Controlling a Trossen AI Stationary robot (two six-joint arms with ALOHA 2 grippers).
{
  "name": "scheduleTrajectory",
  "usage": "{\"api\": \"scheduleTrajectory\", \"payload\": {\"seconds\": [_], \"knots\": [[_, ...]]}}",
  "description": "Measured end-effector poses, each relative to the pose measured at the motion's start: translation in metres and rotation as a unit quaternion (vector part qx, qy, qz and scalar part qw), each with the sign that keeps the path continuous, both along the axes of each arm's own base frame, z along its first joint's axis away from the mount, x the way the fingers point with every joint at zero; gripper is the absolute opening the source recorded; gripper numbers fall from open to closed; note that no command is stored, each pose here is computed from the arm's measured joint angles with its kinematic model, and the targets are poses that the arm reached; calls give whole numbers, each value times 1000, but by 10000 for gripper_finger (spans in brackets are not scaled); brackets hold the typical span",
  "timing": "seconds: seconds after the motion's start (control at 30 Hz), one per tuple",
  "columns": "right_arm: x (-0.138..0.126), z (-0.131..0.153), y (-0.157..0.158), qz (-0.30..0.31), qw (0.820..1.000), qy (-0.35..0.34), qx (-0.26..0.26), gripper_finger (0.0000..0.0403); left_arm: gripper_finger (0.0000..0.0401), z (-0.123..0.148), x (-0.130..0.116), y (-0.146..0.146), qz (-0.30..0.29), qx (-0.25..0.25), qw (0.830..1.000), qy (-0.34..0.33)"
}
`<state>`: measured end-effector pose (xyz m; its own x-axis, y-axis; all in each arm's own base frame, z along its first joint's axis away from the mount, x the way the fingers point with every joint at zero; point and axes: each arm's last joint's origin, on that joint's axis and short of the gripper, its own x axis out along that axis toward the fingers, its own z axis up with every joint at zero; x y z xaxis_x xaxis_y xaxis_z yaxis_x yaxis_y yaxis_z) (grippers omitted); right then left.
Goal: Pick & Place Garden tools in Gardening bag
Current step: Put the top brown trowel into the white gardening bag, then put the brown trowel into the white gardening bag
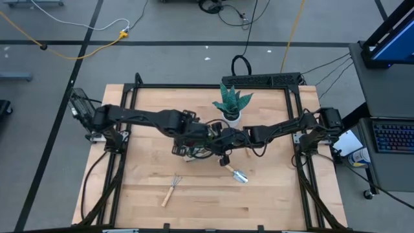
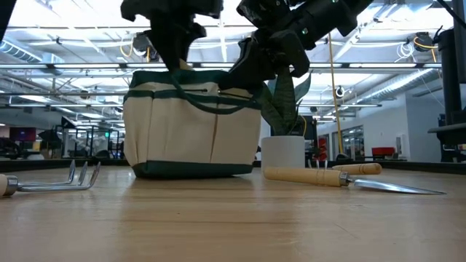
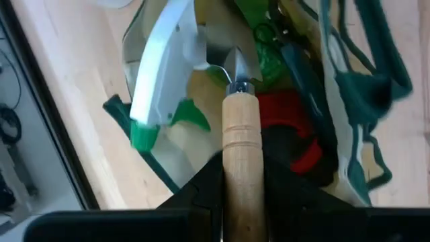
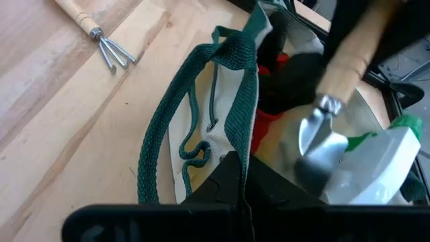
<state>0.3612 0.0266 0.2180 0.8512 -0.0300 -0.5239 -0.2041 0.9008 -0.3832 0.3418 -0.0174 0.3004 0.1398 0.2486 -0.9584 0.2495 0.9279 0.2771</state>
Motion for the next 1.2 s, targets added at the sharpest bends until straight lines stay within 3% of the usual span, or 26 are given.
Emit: {"api": "scheduleTrajectory", "payload": {"seconds": [0.13,0.4,0.87,1.0,1.13,1.2], "knots": [[0,0,0,0,1000,0,0,0,76,-3,8,-2,-23,-2,1000,-9],[0,0,0,0,1000,0,-1,0,90,-4,12,-4,-17,-23,999,-22],[0,0,-1,-1,1000,2,-1,0,251,2,-1,-10,2,-41,999,3],[0,0,-1,-2,1000,3,-2,0,252,15,-15,-18,11,-51,999,4],[0,0,-1,-2,1000,3,-2,0,227,27,-22,-29,-6,-120,992,-25],[0,0,-1,-2,1000,3,-1,0,212,30,-24,-34,-11,-128,991,-34]]}}
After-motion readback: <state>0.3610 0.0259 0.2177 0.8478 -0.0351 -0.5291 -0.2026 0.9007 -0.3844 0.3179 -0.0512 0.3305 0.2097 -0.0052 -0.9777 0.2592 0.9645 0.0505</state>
